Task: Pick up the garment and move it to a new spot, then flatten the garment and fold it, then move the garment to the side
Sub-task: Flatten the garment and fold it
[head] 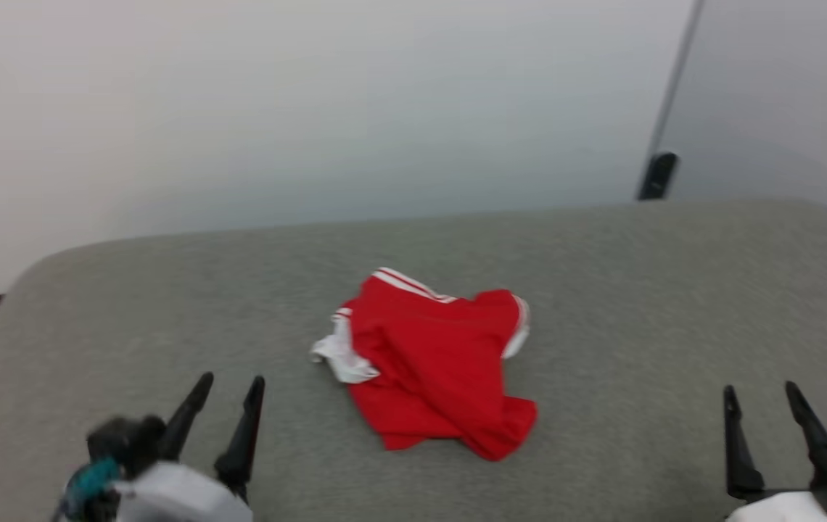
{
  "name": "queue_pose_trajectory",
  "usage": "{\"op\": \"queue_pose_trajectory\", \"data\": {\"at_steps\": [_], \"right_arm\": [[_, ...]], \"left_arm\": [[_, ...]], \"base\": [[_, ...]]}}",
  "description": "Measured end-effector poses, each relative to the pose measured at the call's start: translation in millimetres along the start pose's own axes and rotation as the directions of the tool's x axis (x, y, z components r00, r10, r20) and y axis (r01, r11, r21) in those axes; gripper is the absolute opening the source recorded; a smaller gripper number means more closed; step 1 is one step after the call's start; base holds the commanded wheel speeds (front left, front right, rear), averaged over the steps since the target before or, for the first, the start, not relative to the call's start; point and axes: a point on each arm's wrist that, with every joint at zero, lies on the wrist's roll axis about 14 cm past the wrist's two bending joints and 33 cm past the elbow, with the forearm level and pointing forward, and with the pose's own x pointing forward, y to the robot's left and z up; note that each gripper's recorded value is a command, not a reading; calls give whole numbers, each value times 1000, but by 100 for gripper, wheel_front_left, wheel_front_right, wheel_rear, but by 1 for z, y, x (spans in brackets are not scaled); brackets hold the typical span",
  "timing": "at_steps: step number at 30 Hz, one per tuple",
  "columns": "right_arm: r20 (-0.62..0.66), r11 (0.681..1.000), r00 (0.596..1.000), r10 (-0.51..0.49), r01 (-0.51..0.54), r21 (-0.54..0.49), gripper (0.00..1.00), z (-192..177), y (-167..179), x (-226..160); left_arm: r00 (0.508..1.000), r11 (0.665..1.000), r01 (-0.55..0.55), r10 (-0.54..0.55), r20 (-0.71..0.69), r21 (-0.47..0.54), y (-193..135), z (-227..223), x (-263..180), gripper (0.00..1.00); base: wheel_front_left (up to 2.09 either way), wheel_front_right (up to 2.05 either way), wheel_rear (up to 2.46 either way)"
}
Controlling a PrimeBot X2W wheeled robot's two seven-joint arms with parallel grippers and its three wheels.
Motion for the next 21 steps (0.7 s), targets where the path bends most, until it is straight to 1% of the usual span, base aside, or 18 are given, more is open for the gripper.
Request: {"op": "queue_pose_trajectory", "data": {"at_steps": [3,4,5,8,10,11,13,17,21], "right_arm": [[-14,1000,1000,-18,18,0,100,-4,-5,-5],[-19,1000,1000,-24,24,1,100,-5,-7,-6],[-19,1000,999,-30,30,3,100,-4,-9,-6],[-27,999,998,-48,48,8,100,-6,-13,-7],[-36,999,998,-53,53,11,100,-9,-15,-6],[-40,998,998,-56,56,12,100,-10,-15,-4],[-43,998,997,-56,57,16,100,-10,-15,0],[-75,998,995,-66,67,17,100,-20,-17,1],[-103,997,992,-78,80,13,100,-28,-20,3]], "left_arm": [[994,998,48,-50,-97,-27,-8,-9,25,100],[989,996,70,-76,-128,-51,-13,-10,35,100],[980,995,86,-95,-174,-58,-15,-13,44,100],[930,988,136,-154,-334,-76,-19,-23,65,100],[879,985,152,-174,-444,-84,-16,-30,77,100],[852,982,176,-186,-490,-66,-17,-32,82,100],[803,977,190,-213,-557,-100,-19,-36,93,100],[665,973,201,-222,-714,-115,-14,-61,98,100],[543,977,182,-195,-817,-113,-4,-86,101,100]], "base": [[0,0,0],[0,0,0],[0,0,0],[0,0,0],[0,0,0],[0,0,0],[0,0,0],[0,0,0],[0,0,0]]}}
